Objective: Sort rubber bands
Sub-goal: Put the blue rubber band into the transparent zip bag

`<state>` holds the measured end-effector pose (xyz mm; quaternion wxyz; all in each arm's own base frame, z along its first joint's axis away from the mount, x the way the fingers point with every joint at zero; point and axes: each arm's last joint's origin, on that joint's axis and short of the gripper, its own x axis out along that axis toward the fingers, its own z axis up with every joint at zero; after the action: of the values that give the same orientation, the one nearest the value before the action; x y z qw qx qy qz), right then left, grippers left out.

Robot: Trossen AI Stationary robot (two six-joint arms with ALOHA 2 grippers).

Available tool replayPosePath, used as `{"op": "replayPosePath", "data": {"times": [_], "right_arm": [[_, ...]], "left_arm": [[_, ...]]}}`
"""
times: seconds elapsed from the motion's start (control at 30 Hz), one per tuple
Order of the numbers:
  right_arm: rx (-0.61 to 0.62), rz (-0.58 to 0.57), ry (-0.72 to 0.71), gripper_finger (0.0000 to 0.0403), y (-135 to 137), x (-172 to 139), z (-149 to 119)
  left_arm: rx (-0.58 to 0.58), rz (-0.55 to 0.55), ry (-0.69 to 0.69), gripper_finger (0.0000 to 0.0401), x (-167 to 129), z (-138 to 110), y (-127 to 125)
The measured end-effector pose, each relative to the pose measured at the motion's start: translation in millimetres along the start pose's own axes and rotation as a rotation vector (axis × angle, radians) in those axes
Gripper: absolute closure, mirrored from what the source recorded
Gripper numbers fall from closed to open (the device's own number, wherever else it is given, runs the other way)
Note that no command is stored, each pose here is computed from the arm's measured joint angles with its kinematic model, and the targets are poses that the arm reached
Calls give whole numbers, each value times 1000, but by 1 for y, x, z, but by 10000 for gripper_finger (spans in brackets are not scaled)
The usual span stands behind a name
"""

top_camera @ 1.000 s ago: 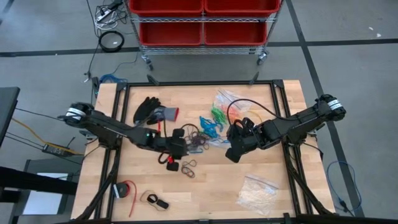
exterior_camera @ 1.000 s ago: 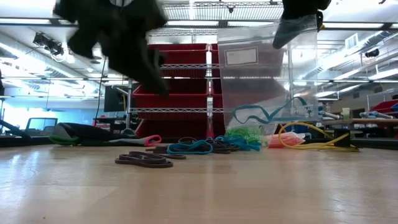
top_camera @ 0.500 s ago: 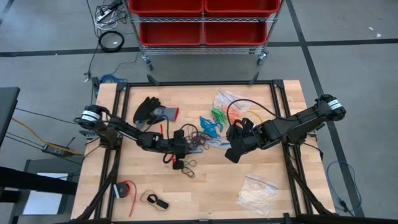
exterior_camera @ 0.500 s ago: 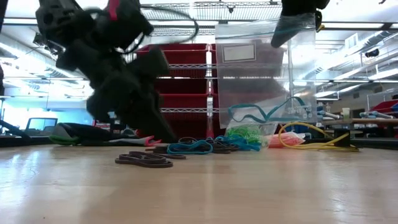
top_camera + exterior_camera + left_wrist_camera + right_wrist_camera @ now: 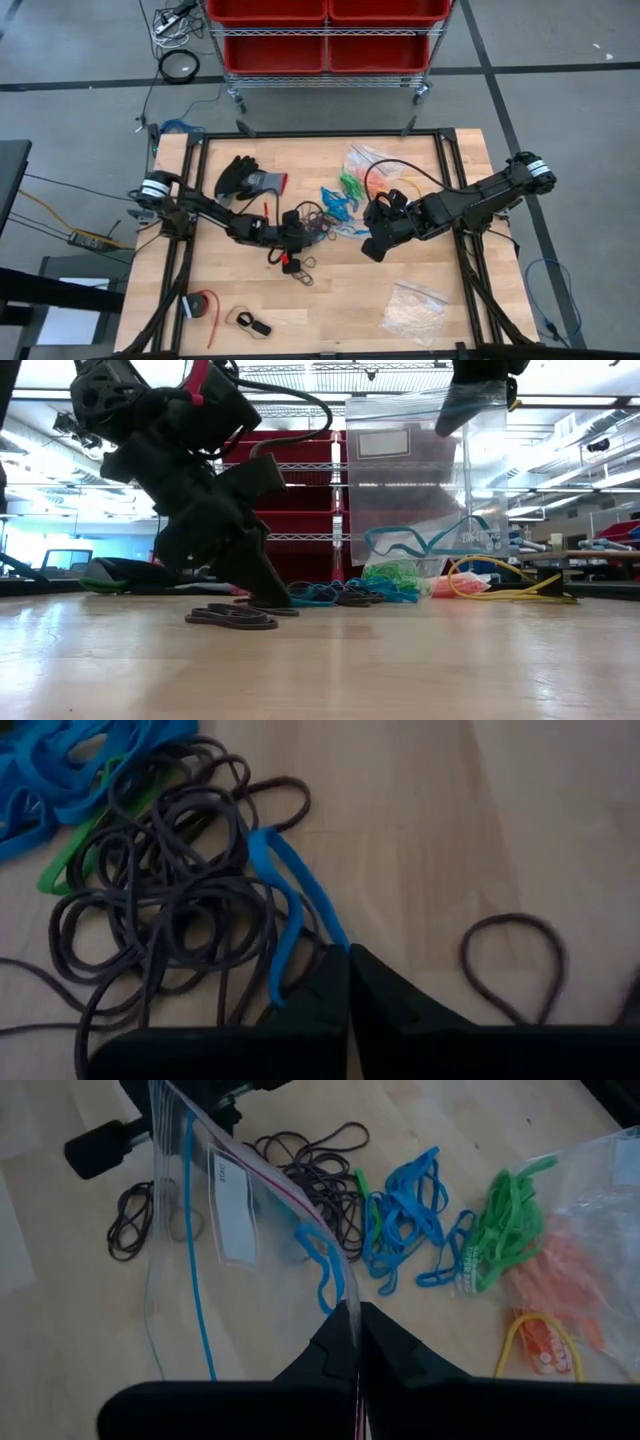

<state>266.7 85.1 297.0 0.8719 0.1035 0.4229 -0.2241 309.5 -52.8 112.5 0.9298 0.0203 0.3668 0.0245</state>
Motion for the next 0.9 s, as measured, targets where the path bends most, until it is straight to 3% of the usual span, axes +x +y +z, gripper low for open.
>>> {"op": "replayPosePath", "data": {"times": [0.3,0.57,0.9], "right_arm": [[3,-5,1,403,0,1,-1],[0,-2,-1,403,1,0,-2],[1,3,-4,403,2,1,-1]], "left_arm": [[-5,-37,-99,399,-32,22,-17],[-5,-55,-244,400,-68,45,-16],[17,-131,-609,401,-117,83,-11]]}}
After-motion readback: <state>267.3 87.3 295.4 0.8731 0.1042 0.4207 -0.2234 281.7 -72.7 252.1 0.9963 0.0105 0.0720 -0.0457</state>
